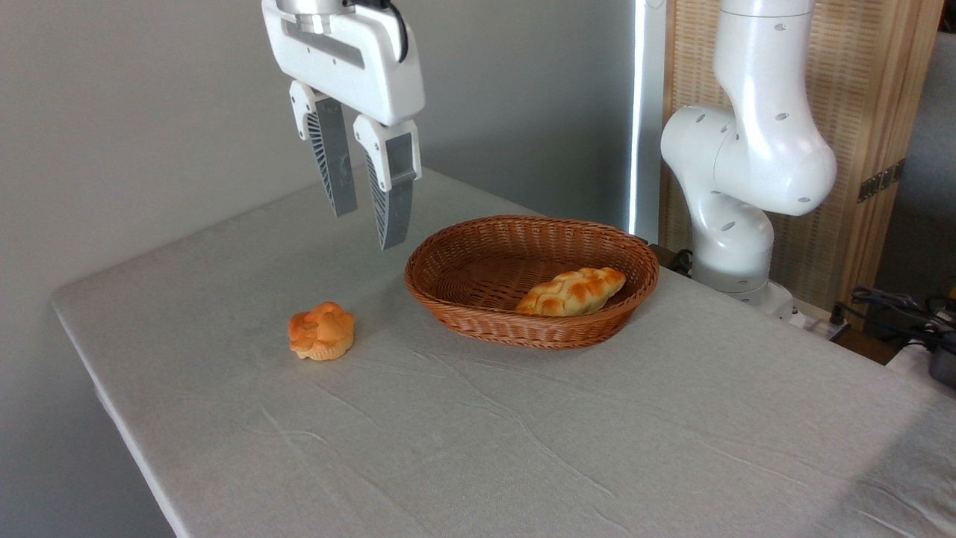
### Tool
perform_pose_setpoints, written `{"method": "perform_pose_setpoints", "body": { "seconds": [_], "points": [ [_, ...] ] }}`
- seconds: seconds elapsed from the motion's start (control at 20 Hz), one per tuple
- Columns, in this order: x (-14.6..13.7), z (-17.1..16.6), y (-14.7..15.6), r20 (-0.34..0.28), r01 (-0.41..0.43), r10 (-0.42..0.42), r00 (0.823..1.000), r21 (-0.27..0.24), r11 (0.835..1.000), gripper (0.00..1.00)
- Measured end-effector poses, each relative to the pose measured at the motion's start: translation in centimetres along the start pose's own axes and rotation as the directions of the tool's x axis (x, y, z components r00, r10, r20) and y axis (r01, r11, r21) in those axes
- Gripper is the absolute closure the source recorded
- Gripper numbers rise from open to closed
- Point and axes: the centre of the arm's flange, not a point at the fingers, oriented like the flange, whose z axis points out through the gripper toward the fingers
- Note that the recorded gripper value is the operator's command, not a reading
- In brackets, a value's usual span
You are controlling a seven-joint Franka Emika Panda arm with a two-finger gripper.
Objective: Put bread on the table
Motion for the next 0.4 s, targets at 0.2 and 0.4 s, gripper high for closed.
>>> {"method": "perform_pose_setpoints", "body": {
  "seconds": [0.2,0.4],
  "points": [
    [0.68,0.89,0.13,0.012,-0.009,0.009,1.0,-0.01,1.0,0.0],
    [1.21,1.21,0.45,0.016,-0.02,0.02,1.0,-0.013,1.0,0.0]
  ]
}}
